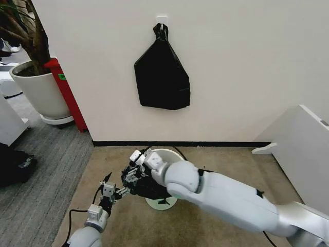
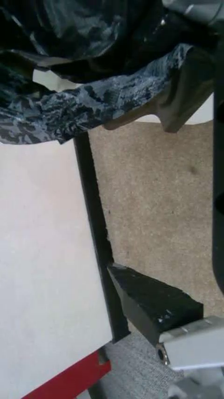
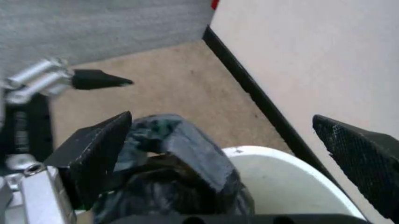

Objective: Place the garbage bag over the trash bin.

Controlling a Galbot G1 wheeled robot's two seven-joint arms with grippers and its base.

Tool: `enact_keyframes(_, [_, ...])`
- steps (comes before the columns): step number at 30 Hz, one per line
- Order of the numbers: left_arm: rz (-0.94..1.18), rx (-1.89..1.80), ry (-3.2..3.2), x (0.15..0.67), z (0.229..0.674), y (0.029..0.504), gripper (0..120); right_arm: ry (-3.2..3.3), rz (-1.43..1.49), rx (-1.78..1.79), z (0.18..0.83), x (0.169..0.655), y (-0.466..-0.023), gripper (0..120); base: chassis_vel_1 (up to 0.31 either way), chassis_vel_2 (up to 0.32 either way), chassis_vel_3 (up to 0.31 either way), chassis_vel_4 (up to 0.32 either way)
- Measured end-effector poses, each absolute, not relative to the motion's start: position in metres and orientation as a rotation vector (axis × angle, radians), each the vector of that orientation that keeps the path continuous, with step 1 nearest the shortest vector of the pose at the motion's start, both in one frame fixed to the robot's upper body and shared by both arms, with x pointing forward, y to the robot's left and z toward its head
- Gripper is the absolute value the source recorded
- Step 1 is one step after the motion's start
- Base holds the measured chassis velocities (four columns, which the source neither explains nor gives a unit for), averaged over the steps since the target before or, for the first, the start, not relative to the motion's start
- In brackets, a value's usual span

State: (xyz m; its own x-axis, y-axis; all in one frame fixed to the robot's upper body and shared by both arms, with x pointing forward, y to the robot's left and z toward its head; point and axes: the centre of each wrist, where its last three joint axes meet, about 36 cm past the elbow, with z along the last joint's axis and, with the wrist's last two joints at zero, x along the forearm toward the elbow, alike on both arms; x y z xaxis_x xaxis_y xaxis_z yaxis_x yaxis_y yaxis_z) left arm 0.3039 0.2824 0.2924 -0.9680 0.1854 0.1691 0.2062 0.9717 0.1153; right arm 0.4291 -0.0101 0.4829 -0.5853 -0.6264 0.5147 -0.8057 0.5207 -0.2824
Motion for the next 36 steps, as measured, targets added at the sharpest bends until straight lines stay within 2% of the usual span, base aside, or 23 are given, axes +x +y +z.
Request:
enact_keyframes(6, [-0.194, -0.299, -2.965, 0.306, 0.292, 0.281, 100, -2.399, 0.748, 1.116, 0.459, 0.44, -0.008, 100, 0.0, 0.0, 0.0, 0.0])
enact_keyframes(25, [-0.178, -0.348, -2.974, 0.295, 0.289, 0.266, 100, -2.46, 0.666, 0.976, 0.445, 0.459, 0.014, 100, 0.0, 0.0, 0.0, 0.0])
enact_keyframes(36, [-0.134, -0.328, -3.009, 0.297, 0.304, 0.262, 100, -2.477, 0.524, 0.934, 0.451, 0.423, -0.004, 100, 0.0, 0.0, 0.0, 0.0])
